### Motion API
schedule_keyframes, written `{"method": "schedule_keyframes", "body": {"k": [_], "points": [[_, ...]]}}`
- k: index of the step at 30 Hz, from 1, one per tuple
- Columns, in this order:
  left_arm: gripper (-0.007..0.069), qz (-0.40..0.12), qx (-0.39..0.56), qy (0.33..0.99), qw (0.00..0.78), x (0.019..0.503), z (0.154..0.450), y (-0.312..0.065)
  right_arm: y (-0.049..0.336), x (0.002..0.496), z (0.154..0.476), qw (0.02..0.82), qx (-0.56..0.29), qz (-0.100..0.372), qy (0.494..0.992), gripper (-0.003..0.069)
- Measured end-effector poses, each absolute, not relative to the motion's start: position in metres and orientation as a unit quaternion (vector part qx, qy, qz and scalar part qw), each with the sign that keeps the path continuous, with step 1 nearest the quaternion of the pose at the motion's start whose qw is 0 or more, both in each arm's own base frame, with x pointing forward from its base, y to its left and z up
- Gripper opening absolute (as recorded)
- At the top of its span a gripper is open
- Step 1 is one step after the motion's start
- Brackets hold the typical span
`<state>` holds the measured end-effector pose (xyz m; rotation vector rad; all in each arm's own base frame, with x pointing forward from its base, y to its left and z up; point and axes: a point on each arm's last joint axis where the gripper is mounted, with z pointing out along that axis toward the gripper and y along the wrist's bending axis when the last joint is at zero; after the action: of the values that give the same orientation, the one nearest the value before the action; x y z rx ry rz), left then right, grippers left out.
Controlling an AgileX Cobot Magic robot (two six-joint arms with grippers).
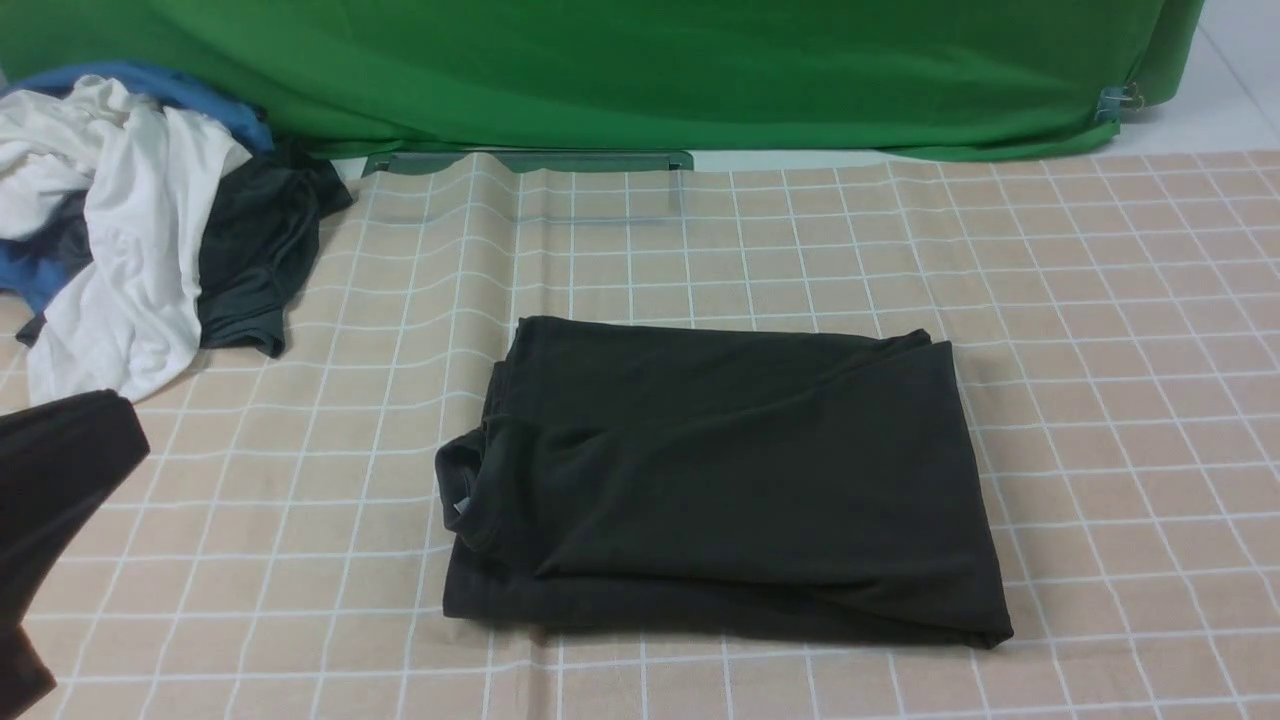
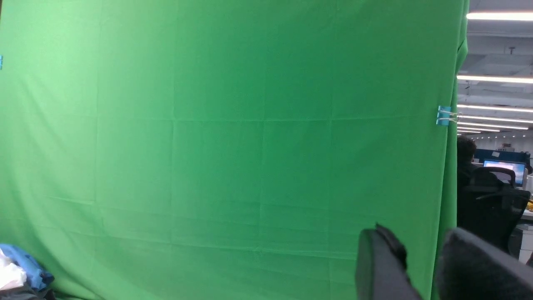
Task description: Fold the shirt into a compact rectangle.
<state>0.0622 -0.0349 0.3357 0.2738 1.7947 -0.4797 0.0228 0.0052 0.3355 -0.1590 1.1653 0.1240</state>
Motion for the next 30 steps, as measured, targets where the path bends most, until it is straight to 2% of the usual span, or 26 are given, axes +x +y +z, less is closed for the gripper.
{"method": "schedule_keyframes", "body": {"k": [9, 15, 18, 23, 25, 26, 27, 30], "points": [[0.0019, -0.205, 0.118, 0.771, 0.591, 0.062, 0.336, -0.035, 0.005, 0.023, 0.336, 0.831, -0.074, 0.058, 0.548, 0.0251], [0.0019, -0.154, 0.145, 0.751, 0.625, 0.066, 0.333, -0.031, 0.005, 0.023, 0.336, 0.831, -0.074, 0.058, 0.548, 0.0251], [0.0019, -0.131, 0.146, 0.719, 0.667, 0.065, 0.322, -0.027, 0.005, 0.023, 0.336, 0.831, -0.074, 0.058, 0.548, 0.0251], [0.0019, -0.07, 0.098, 0.689, 0.715, 0.059, 0.267, -0.015, 0.005, 0.023, 0.336, 0.831, -0.074, 0.058, 0.548, 0.0251], [0.002, -0.046, 0.08, 0.697, 0.711, 0.059, 0.241, -0.011, 0.005, 0.023, 0.336, 0.831, -0.074, 0.059, 0.548, 0.0251], [0.002, -0.044, 0.079, 0.696, 0.713, 0.058, 0.239, -0.011, 0.005, 0.023, 0.336, 0.831, -0.074, 0.059, 0.548, 0.0251], [0.002, -0.025, 0.063, 0.707, 0.704, 0.058, 0.218, -0.008, 0.005, 0.023, 0.336, 0.831, -0.074, 0.059, 0.548, 0.0251], [0.002, -0.008, 0.046, 0.72, 0.693, 0.057, 0.201, -0.005, 0.005, 0.023, 0.336, 0.831, -0.074, 0.059, 0.548, 0.0251]]}}
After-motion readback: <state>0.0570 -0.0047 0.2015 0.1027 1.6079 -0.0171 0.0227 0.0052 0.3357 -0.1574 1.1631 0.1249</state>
